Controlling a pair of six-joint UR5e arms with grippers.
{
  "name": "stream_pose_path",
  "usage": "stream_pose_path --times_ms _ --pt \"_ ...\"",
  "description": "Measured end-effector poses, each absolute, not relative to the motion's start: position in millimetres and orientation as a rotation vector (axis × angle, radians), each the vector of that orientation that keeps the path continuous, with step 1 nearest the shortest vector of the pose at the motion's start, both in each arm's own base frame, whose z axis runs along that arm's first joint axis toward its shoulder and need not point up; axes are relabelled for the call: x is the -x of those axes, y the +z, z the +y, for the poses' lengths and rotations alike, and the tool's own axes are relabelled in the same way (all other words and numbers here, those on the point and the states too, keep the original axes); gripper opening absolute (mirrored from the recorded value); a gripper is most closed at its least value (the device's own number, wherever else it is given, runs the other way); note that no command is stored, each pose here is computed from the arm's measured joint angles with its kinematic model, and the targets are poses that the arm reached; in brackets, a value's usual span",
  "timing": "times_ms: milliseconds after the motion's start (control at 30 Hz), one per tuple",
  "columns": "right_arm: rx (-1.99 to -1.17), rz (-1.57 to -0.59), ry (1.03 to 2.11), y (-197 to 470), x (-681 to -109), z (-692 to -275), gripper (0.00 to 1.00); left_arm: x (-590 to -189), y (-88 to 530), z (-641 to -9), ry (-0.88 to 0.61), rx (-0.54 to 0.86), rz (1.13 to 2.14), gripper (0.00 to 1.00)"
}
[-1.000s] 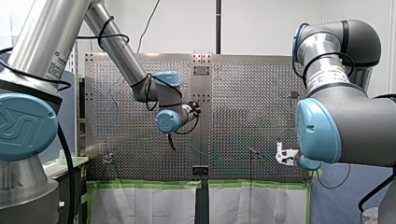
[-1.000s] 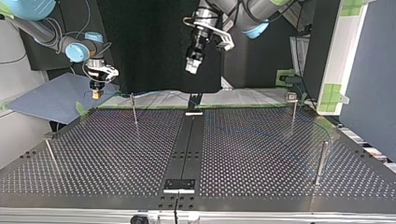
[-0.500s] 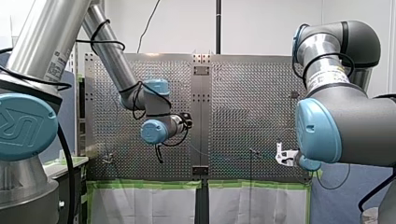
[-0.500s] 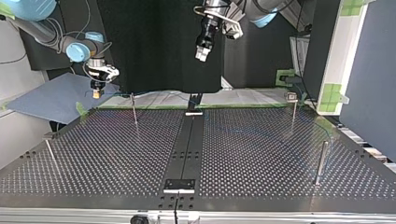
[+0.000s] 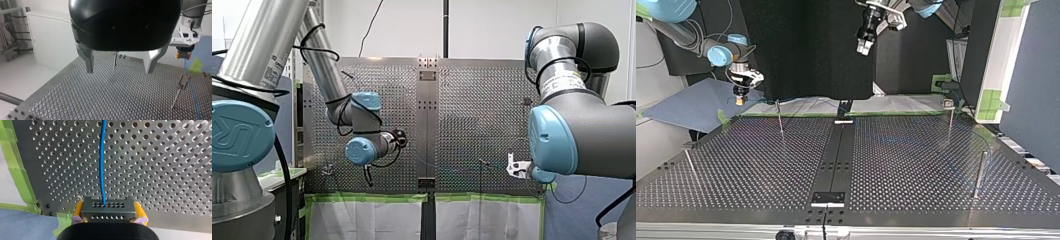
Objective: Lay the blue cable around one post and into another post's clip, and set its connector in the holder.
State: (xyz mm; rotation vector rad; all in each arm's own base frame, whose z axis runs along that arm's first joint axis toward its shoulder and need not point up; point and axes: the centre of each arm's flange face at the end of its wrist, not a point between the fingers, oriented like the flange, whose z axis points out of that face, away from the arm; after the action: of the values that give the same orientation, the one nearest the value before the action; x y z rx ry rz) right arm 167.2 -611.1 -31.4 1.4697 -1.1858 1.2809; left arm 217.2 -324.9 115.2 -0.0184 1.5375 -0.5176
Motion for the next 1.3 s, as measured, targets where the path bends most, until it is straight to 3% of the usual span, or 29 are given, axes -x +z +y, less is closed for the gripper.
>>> stream_pose_path --times_ms 400,833,1300 --pt "-1.452 -1.193 1.27 -27.9 -162.5 -614.1 0.0 -198.8 100.5 -295.4 -0.427 0.014 1.556 1.0" --pt "-1.437 -1.187 1.284 -1.9 -162.9 -619.2 0.0 -215.6 110.2 -301.2 -0.439 0.048 1.491 1.0" --pt "-1.416 -1.174 1.35 55.1 -185.5 -619.2 0.0 -218.8 110.6 -302.1 -0.437 0.044 1.497 1.0"
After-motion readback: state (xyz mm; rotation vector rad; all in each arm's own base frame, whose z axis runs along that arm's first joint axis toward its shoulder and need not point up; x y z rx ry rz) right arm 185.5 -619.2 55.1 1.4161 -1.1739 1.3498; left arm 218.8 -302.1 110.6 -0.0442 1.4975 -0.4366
